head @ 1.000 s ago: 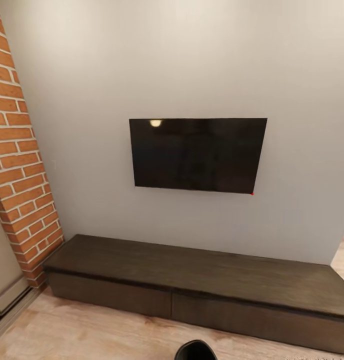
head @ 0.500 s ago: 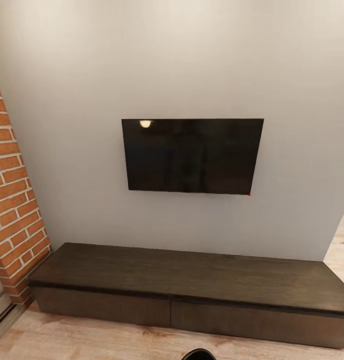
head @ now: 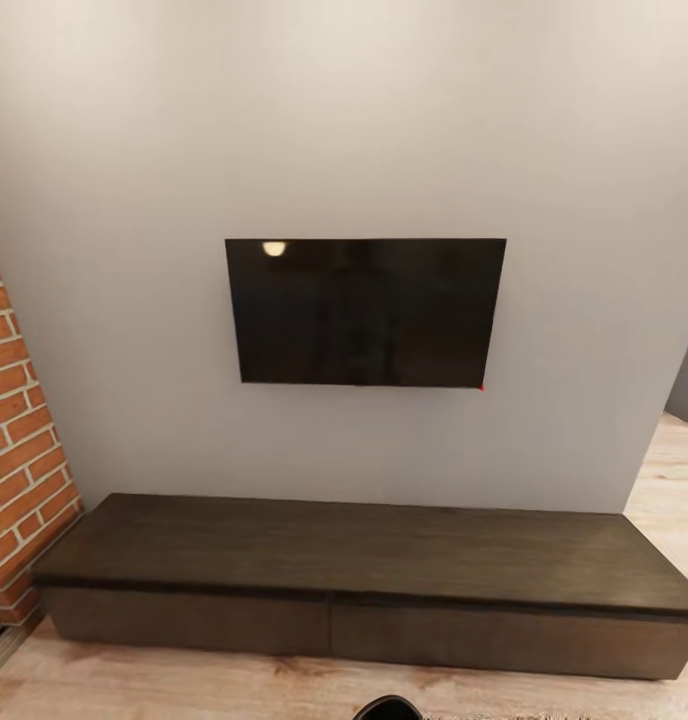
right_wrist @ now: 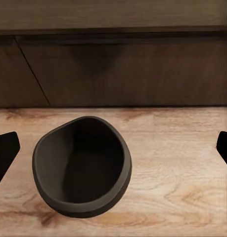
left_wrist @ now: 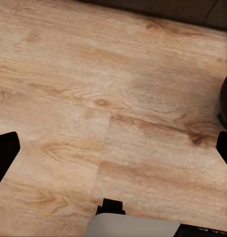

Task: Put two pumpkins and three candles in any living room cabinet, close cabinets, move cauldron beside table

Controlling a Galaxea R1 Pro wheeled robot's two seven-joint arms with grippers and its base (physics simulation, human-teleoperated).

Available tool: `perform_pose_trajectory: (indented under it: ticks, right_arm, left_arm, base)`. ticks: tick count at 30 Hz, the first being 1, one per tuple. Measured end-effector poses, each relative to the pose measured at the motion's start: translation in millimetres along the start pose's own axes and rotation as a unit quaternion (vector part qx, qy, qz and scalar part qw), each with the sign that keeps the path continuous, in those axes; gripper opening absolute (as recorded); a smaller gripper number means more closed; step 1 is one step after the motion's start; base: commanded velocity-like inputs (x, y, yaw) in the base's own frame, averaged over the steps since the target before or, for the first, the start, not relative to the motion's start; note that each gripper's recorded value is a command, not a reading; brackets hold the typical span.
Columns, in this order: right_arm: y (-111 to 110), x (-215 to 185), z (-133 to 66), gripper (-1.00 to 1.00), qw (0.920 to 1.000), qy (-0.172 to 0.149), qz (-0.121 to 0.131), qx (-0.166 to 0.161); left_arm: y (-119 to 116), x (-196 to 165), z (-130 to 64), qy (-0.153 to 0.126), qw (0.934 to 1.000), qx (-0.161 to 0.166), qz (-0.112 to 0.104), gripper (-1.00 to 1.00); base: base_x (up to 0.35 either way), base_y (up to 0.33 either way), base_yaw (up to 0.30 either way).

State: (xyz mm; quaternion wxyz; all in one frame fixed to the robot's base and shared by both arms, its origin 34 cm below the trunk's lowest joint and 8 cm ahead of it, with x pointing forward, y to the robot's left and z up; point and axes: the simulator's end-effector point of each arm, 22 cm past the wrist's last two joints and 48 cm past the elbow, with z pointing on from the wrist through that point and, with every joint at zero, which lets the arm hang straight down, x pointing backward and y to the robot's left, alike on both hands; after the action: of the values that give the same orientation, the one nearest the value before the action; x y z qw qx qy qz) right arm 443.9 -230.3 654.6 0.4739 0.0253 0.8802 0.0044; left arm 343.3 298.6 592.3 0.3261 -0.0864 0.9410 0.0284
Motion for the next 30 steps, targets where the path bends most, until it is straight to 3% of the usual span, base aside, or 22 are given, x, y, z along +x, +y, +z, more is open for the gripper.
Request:
perform_pose_trajectory:
  ticks: [10, 22, 24, 25, 27, 30]
  right_arm:
    - [0.4, -0.5, 0.0, 1.0, 1.0, 0.0, 0.0, -0.001]
    - [-1.3, 1.4, -0.7, 1.0, 1.0, 0.002, 0.0, 0.001]
    - [-1.9, 1.5, -0.7, 1.0, 1.0, 0.002, 0.0, 0.001]
    - [-2.4, 1.7, -0.6, 1.0, 1.0, 0.002, 0.0, 0.002]
    - [-2.6, 2.2, -0.6, 1.0, 1.0, 0.004, 0.0, 0.002]
    - [-2.7, 2.5, -0.6, 1.0, 1.0, 0.004, 0.0, 0.002]
  left_arm:
    - [-1.2, -1.0, 0.0, -0.001, 1.0, 0.001, 0.001, 1.0]
    - [0.6, -1.5, 0.1, -0.002, 1.0, -0.001, -0.003, 1.0]
    - [0.7, -2.2, 0.2, -0.003, 1.0, -0.003, -0.008, 1.0]
    - [-2.0, -2.1, 0.1, -0.003, 0.9992, -0.01, -0.039, 1.0]
    - [-2.4, -1.8, -0.1, -0.003, 0.9984, -0.013, -0.055, 1.0]
    - [-2.3, -1.5, -0.2, -0.003, 0.9978, -0.016, -0.064, 1.0]
  base:
    - [0.015, -0.019, -0.251]
    - [0.064, -0.149, -0.025]
    - [0.002, -0.009, -0.001]
    - [0.001, -0.004, 0.0]
    - [0.001, -0.002, 0.0]
    - [0.0, -0.001, 0.0]
